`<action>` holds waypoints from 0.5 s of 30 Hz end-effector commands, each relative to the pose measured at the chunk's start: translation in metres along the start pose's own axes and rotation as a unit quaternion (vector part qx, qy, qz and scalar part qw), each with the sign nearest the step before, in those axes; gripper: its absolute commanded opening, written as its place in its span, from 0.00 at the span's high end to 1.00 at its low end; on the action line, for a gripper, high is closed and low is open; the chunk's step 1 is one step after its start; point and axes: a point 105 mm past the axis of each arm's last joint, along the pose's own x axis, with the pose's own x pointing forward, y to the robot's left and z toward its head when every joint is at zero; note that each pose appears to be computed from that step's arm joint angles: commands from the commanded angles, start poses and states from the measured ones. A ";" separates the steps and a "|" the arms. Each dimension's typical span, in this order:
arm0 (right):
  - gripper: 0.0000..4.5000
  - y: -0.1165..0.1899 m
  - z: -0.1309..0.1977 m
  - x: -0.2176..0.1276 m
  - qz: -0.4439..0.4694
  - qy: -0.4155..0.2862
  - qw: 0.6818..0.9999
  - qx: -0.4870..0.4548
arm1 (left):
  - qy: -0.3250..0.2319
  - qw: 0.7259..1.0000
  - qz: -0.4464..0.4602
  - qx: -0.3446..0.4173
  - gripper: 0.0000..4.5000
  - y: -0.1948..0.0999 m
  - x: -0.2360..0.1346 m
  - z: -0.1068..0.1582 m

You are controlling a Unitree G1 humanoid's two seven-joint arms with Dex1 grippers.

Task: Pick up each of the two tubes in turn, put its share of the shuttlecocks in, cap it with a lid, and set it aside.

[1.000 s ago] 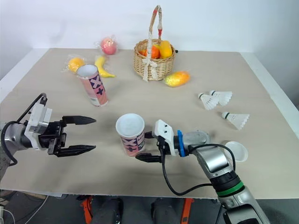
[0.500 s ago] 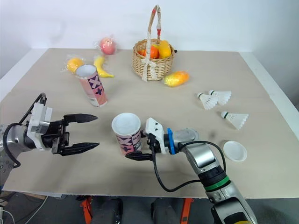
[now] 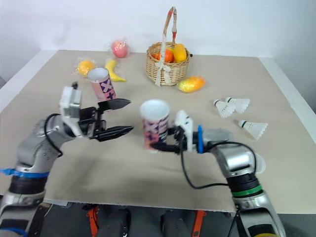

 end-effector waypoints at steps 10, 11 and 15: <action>0.35 -0.119 0.019 -0.271 -0.637 -0.135 0.756 0.067 | -0.004 0.996 -0.092 -0.005 0.00 0.006 0.057 -0.007; 0.35 -0.120 0.012 -0.287 -0.666 -0.134 0.730 0.077 | -0.004 0.996 -0.093 -0.004 0.00 0.007 0.060 -0.009; 0.35 -0.121 -0.013 -0.317 -0.729 -0.100 0.671 0.093 | 0.008 0.998 -0.065 0.001 0.00 0.018 0.069 -0.022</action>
